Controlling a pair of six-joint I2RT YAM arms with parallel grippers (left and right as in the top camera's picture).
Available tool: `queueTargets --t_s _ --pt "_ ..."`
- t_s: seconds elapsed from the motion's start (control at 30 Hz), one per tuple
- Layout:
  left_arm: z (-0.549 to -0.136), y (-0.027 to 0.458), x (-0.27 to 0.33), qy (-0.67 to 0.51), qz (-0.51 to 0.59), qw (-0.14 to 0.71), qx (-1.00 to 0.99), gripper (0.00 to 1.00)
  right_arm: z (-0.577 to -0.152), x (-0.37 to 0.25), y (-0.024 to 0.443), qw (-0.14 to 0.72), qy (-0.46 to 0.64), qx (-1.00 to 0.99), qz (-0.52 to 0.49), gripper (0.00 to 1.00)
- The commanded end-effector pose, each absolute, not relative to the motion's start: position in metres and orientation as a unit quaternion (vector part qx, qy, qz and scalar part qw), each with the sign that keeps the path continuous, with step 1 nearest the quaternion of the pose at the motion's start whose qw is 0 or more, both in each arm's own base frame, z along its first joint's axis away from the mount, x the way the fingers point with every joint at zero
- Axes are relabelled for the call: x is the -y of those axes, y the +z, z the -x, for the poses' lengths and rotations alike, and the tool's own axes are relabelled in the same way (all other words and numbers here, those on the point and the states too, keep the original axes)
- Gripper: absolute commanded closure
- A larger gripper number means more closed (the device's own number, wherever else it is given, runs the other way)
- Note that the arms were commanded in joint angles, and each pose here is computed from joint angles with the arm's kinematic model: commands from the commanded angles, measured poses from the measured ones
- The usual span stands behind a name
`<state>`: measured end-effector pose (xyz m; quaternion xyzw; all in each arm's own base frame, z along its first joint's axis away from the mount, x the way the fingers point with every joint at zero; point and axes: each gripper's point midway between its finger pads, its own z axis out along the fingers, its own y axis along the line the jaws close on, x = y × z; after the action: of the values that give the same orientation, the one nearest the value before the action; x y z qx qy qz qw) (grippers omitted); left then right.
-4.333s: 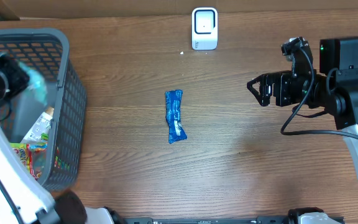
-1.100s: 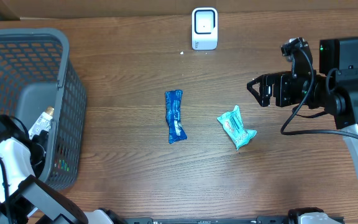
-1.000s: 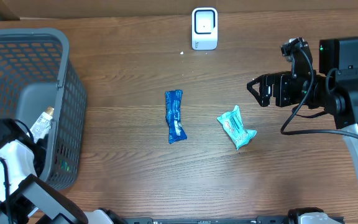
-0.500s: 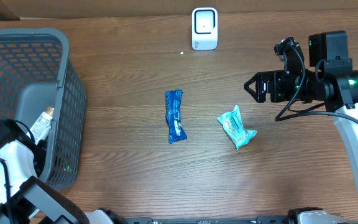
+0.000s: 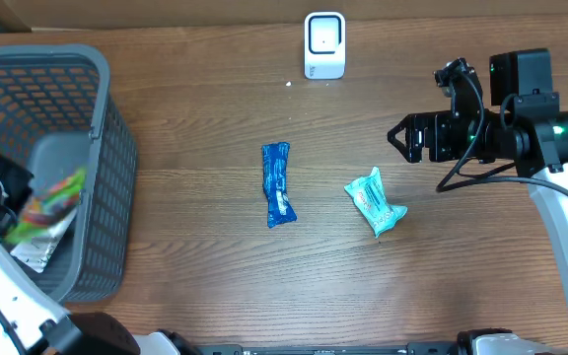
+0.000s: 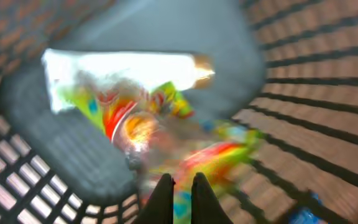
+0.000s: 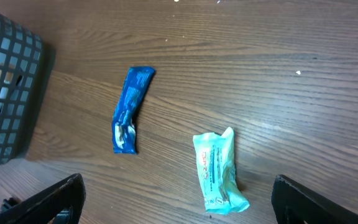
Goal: Scan the item barcode
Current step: 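Reach the left gripper into the basket and grasp the Haribo gummy bag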
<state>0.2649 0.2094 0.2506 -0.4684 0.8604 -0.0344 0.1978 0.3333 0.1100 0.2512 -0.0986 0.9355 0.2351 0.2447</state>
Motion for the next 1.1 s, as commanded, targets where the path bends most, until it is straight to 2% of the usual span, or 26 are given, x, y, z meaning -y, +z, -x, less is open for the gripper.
queueTargets --t_s 0.0,0.13,0.27,0.37,0.5,0.53,0.57,0.6,0.63,0.8,1.07 --pt "-0.293 0.309 -0.171 -0.068 0.341 0.276 -0.896 0.96 -0.336 -0.113 0.259 0.258 0.238 -0.93 0.105 0.04" --pt "-0.308 0.342 -0.128 -0.057 0.242 0.312 -0.917 0.96 -0.337 -0.113 0.26 0.26 0.238 -0.93 0.105 0.04" --pt "-0.307 0.343 -0.127 0.007 0.282 0.306 -0.909 0.94 -0.335 -0.112 0.258 0.255 0.238 -0.931 0.104 0.04" --pt "-0.301 0.33 -0.137 0.029 0.348 0.281 -0.894 0.65 -0.333 -0.112 0.257 0.252 0.238 -0.932 0.103 0.04" --pt "-0.295 0.306 -0.147 0.023 0.408 0.245 -0.879 0.43 -0.333 -0.112 0.257 0.252 0.238 -0.932 0.103 0.04" --pt "-0.291 0.298 -0.152 0.026 0.431 0.235 -0.871 0.35 -0.333 -0.112 0.257 0.252 0.238 -0.932 0.103 0.04" --pt "-0.288 0.293 -0.157 0.028 0.448 0.228 -0.864 0.25 -0.333 -0.112 0.257 0.251 0.238 -0.932 0.103 0.04" --pt "-0.285 0.286 -0.161 0.03 0.463 0.22 -0.858 0.08 -0.333 -0.112 0.257 0.251 0.238 -0.932 0.103 0.04" --pt "-0.282 0.28 -0.166 0.03 0.473 0.214 -0.854 0.0 -0.333 -0.112 0.257 0.251 0.238 -0.932 0.103 0.04" --pt "-0.268 0.241 -0.184 0.036 0.506 0.173 -0.844 0.0 -0.334 -0.112 0.257 0.252 0.238 -0.932 0.103 0.04" --pt "-0.251 0.148 -0.198 0.0 0.551 0.126 -0.825 0.0 -0.334 -0.112 0.257 0.252 0.238 -0.932 0.103 0.04"
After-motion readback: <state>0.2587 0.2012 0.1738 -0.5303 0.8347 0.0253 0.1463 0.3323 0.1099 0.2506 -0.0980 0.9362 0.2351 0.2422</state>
